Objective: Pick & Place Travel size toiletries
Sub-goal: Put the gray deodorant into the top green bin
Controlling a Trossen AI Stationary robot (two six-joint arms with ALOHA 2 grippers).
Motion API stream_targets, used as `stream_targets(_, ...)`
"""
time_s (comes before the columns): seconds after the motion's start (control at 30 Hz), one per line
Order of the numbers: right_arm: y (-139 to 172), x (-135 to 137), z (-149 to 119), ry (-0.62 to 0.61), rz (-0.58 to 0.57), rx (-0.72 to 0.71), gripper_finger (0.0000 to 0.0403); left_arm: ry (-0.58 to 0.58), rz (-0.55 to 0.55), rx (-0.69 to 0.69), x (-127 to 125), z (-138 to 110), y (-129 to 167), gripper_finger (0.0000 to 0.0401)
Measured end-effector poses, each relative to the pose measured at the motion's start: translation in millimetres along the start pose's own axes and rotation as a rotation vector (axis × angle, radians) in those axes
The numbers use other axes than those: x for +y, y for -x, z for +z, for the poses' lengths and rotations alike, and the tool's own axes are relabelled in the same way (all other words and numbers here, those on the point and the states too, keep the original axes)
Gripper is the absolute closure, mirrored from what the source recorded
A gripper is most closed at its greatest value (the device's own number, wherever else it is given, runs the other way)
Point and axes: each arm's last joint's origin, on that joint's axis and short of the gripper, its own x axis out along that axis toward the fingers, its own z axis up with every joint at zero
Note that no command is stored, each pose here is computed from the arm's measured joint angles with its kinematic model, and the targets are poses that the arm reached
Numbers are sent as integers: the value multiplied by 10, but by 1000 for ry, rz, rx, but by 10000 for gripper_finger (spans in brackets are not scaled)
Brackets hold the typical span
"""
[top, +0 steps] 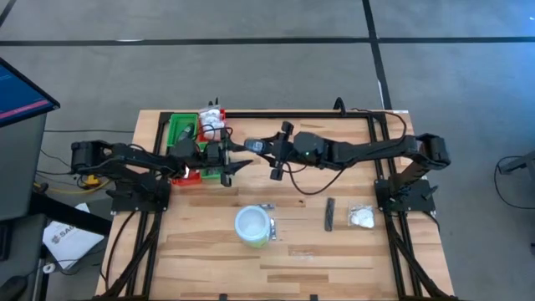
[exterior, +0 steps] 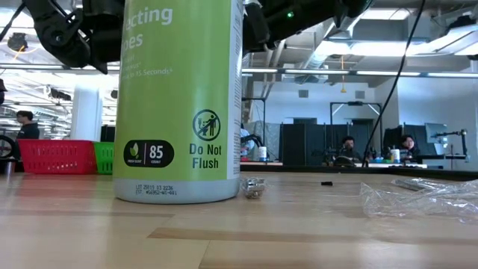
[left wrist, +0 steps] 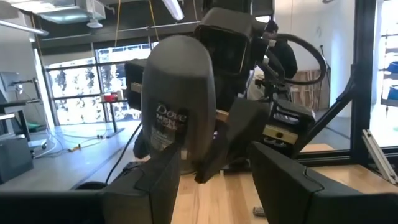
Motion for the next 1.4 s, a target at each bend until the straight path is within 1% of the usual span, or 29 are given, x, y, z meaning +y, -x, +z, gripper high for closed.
stream_targets(0.3,0,43,5,-15,10,-4,214,3,18,-28,7,27,1,217)
stream_targets(0.47,-124,98,-53,-14,3,-23,214,2,45,-34,24,41,-23,216)
stream_targets(0.63,-183,112,-67,8,6,5,214,-5,66,-15,32,3,-37,215)
stream_targets(0.8,-182,113,-61,-3,15,1,214,-43,85,-15,33,10,-42,193)
stream_targets(1.07,-182,125,-57,-4,43,-9,214,-42,74,-27,2,27,-52,144)
stream_targets(1.2,-184,131,-46,-7,70,-28,214,-41,58,-44,-35,64,-86,135)
stream_targets(1.33,-221,158,-95,-4,80,-9,213,-51,52,-44,-47,70,-114,135)
stream_targets(1.4,-225,164,-87,-12,103,-23,213,-52,53,-52,-45,74,-124,135)
